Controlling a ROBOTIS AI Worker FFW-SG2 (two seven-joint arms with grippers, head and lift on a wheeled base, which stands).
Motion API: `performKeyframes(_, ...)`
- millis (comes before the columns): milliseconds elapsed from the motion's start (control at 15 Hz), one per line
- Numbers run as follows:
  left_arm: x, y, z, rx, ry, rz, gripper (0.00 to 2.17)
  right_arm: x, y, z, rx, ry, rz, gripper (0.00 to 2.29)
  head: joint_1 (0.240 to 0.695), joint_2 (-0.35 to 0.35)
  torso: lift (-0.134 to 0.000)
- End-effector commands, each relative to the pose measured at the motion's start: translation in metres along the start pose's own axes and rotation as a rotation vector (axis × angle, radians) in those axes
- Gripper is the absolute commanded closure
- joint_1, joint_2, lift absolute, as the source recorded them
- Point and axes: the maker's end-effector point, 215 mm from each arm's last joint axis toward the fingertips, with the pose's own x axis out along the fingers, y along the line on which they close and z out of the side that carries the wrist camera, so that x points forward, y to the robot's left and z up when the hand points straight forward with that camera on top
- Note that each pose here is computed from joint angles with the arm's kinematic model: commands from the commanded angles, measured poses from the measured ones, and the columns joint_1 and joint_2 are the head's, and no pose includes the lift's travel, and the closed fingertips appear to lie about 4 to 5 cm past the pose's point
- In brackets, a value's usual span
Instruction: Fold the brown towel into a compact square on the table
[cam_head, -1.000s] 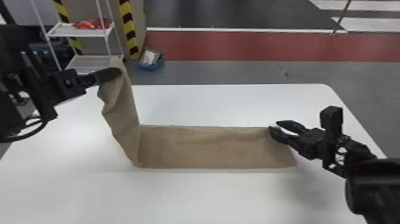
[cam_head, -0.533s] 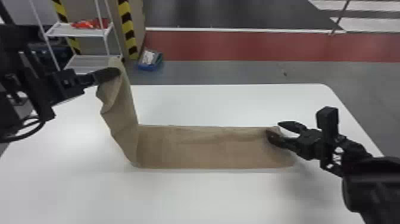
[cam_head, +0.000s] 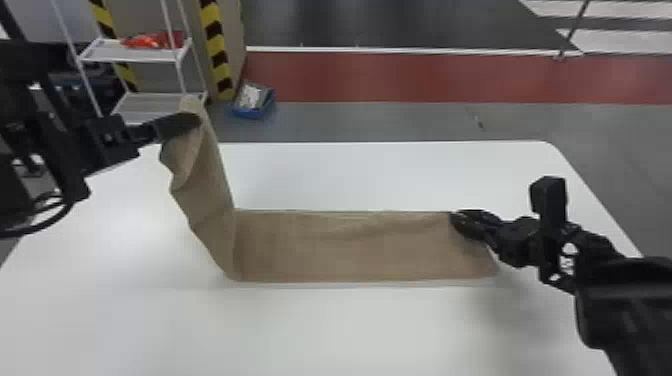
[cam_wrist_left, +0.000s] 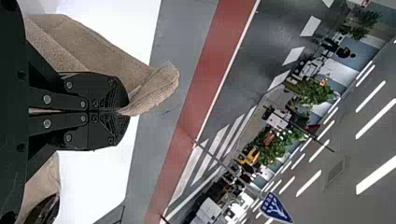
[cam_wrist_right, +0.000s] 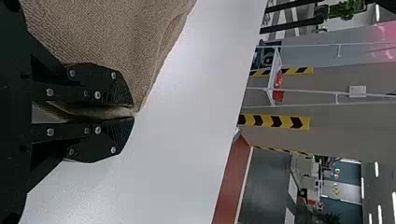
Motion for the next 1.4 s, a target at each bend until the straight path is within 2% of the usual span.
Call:
performKeyframes(0,0.000,0.001,0.001,0.001,-0.002,0.002,1.79,-0.003,0.001,0.004,-0.014,-0.011,-0.004,1.03,0.695,-0.021,-0.128)
performKeyframes(467,-0.001,0.001,0.000,-0.004,-0.002,-0.002,1.79,-0.017,-0.005,0.032,-0.075,-0.077,-0.046,1.02,0.690,-0.023,-0.128)
performKeyframes(600,-0.002,0.002,-0.001,-0.008,-0.003,0.000,1.79,-0.023,-0.014,0.042,-0.079,-0.101,-0.081,1.02,0.682,-0.025,-0.128)
performKeyframes(733,-0.007,0.005,0.001,-0.006,-0.012,0.009,1.79,-0.028,-0.034,0.033,-0.072,-0.070,-0.140,1.00,0.675,-0.030,-0.128)
performKeyframes(867,-0.009,0.005,0.003,0.003,-0.016,0.014,1.79,-0.026,-0.044,0.016,-0.069,-0.040,-0.184,0.83,0.672,-0.039,-0.128)
performKeyframes(1000,-0.009,0.003,0.003,0.004,-0.016,0.011,1.79,-0.024,-0.042,0.012,-0.066,-0.033,-0.180,0.74,0.679,-0.053,-0.128)
performKeyframes(1067,-0.008,0.003,0.000,0.001,-0.014,0.010,1.79,-0.023,-0.040,0.012,-0.067,-0.035,-0.178,0.37,0.681,-0.055,-0.128)
performKeyframes(1133,-0.008,0.002,-0.001,0.001,-0.012,0.010,1.79,-0.024,-0.039,0.015,-0.070,-0.046,-0.178,0.21,0.683,-0.055,-0.128)
performKeyframes(1333,-0.008,0.003,-0.004,0.001,-0.008,0.012,1.79,-0.032,-0.031,0.028,-0.089,-0.104,-0.175,0.12,0.686,-0.053,-0.128)
